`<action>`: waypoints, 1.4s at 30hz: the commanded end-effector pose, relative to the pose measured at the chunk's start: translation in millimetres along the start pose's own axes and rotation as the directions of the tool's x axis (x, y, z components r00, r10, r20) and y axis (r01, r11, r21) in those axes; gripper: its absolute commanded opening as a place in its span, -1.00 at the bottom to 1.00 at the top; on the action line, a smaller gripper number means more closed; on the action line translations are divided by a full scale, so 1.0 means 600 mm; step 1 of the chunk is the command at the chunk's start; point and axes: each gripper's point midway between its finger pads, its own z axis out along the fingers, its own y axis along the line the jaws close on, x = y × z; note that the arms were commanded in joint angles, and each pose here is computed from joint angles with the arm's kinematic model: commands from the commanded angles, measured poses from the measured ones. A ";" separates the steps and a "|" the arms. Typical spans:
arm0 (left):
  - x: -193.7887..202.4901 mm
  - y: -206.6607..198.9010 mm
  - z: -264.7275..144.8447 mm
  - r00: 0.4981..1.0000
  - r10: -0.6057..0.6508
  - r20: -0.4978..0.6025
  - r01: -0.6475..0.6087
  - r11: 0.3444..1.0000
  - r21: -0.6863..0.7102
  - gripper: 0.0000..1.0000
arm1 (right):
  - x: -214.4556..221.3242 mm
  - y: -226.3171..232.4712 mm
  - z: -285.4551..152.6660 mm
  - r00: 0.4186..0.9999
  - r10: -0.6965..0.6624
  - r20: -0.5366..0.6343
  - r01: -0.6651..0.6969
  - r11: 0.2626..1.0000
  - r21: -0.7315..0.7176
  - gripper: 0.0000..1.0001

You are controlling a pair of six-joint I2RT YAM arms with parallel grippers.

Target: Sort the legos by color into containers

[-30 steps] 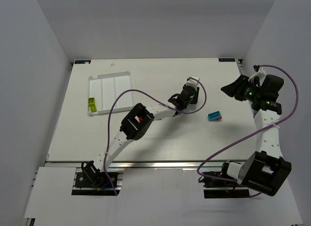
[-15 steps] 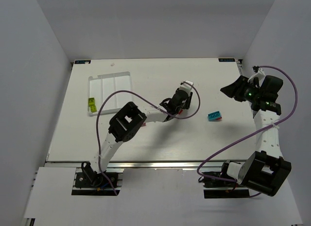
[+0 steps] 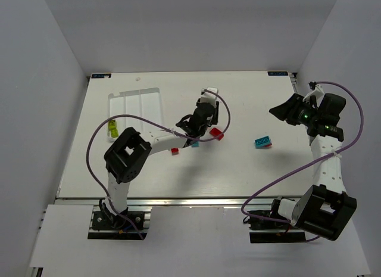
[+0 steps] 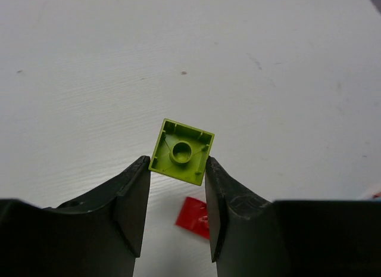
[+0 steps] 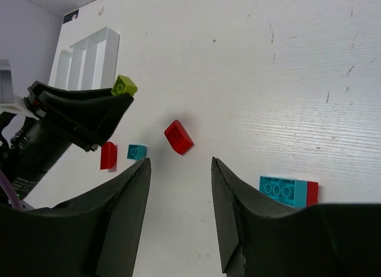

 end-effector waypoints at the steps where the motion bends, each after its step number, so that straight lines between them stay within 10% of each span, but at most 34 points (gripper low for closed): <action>1: -0.029 0.095 -0.031 0.998 -0.062 -0.015 0.059 0.984 -0.168 -0.60 | -0.011 0.014 -0.005 0.999 -0.027 0.028 0.028 0.999 -0.035 0.02; 16: -0.007 0.469 -0.180 0.968 -0.236 -0.090 0.129 0.767 -0.628 -0.65 | -0.005 0.021 -0.004 0.999 -0.030 0.019 0.031 0.997 -0.063 0.03; 30: 0.046 0.688 -0.218 0.925 -0.358 -0.128 0.077 0.506 -0.859 -0.66 | 0.001 0.021 -0.002 1.000 -0.030 0.005 0.030 0.996 -0.082 0.03; 33: 0.042 0.707 -0.212 0.920 -0.365 -0.144 0.062 0.498 -0.865 -0.47 | 0.002 0.021 -0.001 1.000 -0.029 0.000 0.029 0.996 -0.084 0.03; 38: 0.058 0.720 -0.207 0.906 -0.388 -0.168 0.050 0.493 -0.869 0.40 | 0.005 0.022 0.001 0.999 -0.036 -0.008 0.035 0.995 -0.099 0.07; 42: 0.036 0.712 -0.204 0.912 -0.385 -0.138 0.089 0.516 -0.852 0.53 | 0.016 0.040 0.000 0.997 -0.074 -0.033 0.066 0.980 -0.189 0.22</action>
